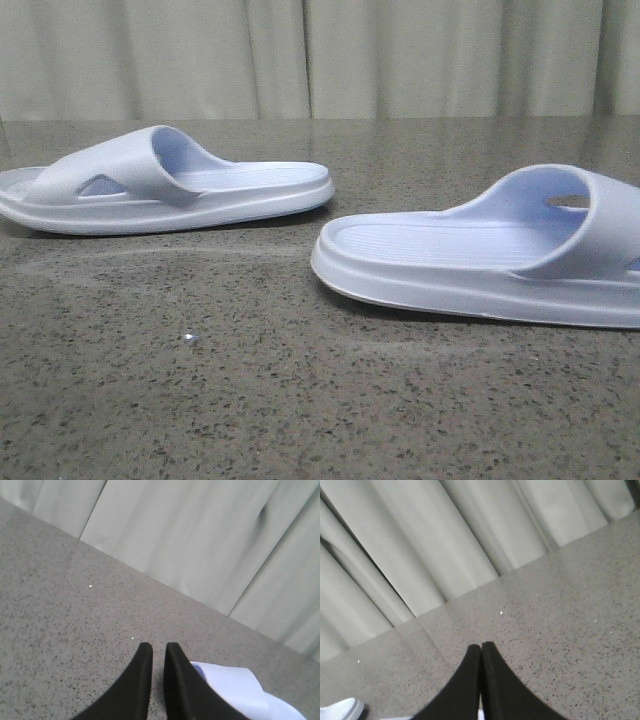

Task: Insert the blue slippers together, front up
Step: 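Move both grippers down toward the two blue slippers, then grasp each slipper's sole edge, left gripper one, right gripper other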

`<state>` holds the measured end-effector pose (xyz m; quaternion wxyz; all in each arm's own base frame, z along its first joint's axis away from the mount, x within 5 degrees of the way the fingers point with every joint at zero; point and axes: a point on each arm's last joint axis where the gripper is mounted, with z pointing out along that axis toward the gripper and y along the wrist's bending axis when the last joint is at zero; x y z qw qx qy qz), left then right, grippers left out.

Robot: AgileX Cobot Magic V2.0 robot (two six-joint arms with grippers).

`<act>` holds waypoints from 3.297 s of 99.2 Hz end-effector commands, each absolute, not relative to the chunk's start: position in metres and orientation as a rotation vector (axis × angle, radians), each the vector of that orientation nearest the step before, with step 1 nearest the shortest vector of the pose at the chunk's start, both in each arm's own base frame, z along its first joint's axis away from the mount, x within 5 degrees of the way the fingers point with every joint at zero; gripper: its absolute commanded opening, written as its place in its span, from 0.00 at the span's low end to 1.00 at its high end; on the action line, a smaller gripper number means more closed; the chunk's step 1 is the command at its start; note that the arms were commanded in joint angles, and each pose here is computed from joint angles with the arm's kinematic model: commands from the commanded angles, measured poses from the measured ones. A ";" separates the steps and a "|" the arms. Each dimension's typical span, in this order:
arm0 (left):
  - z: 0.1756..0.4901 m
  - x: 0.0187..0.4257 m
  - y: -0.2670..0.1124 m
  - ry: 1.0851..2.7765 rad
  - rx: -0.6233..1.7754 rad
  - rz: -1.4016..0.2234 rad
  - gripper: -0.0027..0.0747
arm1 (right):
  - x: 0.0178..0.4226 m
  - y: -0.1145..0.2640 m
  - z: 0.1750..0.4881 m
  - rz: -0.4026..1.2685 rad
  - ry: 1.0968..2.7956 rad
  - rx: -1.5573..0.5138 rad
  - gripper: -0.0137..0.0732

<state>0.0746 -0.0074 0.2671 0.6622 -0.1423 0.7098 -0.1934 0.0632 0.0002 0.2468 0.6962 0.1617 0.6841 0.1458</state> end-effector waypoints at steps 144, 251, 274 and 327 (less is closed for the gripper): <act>0.311 0.185 -0.028 2.147 -0.048 -0.409 0.26 | 0.178 -0.004 0.274 0.365 2.409 0.248 0.42; 0.310 0.184 -0.029 2.164 -0.053 -0.440 0.26 | 0.191 0.002 0.259 0.473 2.487 0.136 0.15; 0.303 0.193 -0.029 2.190 -0.079 -0.446 0.26 | 0.192 0.002 0.260 0.467 2.476 0.138 0.03; 0.287 0.249 -0.037 2.313 -0.102 -0.544 0.26 | 0.199 0.001 0.284 0.450 2.382 0.124 0.03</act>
